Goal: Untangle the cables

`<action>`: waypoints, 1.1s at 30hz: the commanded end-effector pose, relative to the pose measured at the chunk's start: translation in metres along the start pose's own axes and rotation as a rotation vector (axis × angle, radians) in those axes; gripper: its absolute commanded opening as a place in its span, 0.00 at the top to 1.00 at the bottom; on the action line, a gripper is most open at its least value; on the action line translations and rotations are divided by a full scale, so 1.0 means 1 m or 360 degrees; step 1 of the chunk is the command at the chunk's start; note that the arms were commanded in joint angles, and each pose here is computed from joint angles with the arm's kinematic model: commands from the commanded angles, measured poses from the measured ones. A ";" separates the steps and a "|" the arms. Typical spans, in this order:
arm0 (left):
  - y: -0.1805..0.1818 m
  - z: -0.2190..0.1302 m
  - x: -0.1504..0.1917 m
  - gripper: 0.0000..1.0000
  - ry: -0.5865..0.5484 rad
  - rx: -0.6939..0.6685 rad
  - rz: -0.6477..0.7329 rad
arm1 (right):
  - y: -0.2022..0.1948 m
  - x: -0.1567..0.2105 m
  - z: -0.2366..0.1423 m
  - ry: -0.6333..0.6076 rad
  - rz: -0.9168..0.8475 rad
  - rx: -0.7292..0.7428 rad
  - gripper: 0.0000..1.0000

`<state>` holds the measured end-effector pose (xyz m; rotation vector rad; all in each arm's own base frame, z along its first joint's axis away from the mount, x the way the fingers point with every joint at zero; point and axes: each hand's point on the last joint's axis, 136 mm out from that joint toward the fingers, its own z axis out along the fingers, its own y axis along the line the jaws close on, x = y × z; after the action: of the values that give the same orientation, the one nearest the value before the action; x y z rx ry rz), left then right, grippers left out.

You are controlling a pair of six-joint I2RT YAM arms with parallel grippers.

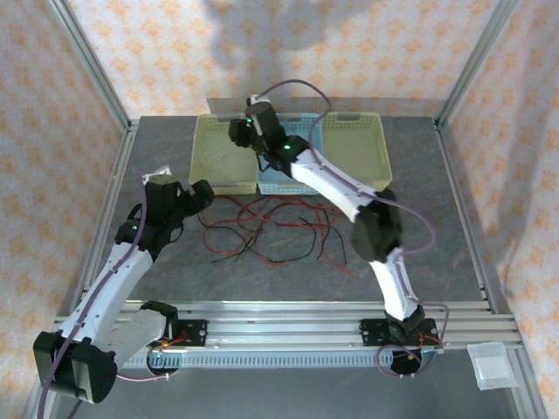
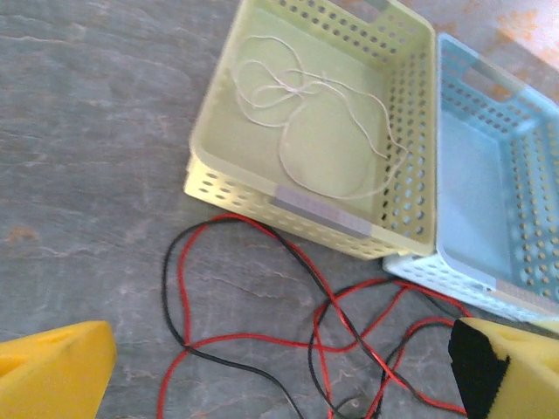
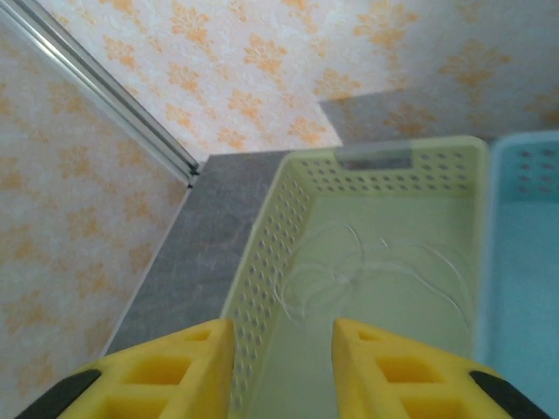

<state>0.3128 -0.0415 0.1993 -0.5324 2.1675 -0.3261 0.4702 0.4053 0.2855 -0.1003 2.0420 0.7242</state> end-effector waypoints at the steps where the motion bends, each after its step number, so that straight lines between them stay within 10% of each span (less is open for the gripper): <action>1: -0.013 0.002 0.010 0.02 -0.0018 0.0070 0.0036 | -0.018 0.008 -0.045 -0.0015 -0.0010 0.0065 0.66; 14: -0.073 0.026 0.093 0.04 0.0161 0.0250 0.0115 | -0.107 0.127 -0.149 0.0397 -0.0245 0.0257 0.72; 33: 0.027 0.016 0.050 0.07 -0.0067 0.0217 -0.0641 | -0.089 0.230 -0.031 0.0809 -0.0724 0.0206 0.62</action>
<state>0.2999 -0.0475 0.1463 -0.8649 1.9526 -0.6432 0.3360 0.3539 0.0735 -0.6560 2.4439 0.3550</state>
